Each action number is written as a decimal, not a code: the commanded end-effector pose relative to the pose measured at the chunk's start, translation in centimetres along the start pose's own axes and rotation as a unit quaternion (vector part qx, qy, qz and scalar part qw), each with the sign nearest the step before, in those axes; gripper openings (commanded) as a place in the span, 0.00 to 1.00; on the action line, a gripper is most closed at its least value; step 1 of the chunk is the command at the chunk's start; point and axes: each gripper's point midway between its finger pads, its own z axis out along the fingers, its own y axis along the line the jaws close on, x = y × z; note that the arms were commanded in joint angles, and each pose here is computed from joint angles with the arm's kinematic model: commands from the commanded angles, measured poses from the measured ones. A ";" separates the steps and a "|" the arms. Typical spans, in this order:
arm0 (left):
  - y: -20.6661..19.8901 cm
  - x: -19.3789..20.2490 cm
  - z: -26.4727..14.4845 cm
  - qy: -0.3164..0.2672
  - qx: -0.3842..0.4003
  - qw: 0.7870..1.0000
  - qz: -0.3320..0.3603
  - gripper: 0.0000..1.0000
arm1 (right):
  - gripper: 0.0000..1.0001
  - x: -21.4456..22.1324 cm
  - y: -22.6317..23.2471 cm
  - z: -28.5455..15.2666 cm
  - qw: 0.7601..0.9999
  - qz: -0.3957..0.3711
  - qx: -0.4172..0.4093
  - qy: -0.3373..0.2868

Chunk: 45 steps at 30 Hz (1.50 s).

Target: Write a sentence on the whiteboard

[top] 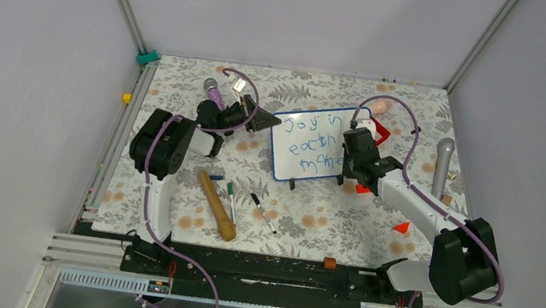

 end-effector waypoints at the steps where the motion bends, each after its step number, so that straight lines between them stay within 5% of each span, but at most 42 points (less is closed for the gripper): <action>1: -0.9 0.6 0.0 0.015 0.026 0.998 0.060 0.00 | 0.00 -3.6 0.1 -0.8 0.999 0.023 -0.002 -0.044; 13: -1.0 0.5 0.1 0.015 0.027 0.998 0.061 0.00 | 0.00 -4.8 -0.6 -0.7 0.998 0.038 0.008 -0.053; 30: -1.0 0.6 0.1 0.016 0.027 0.998 0.060 0.00 | 0.00 -0.4 -1.3 -0.1 1.000 0.027 0.012 0.004; 45: -1.0 0.5 0.0 0.015 0.026 0.998 0.061 0.00 | 0.00 -3.7 -2.4 -3.8 0.995 0.044 0.002 -0.090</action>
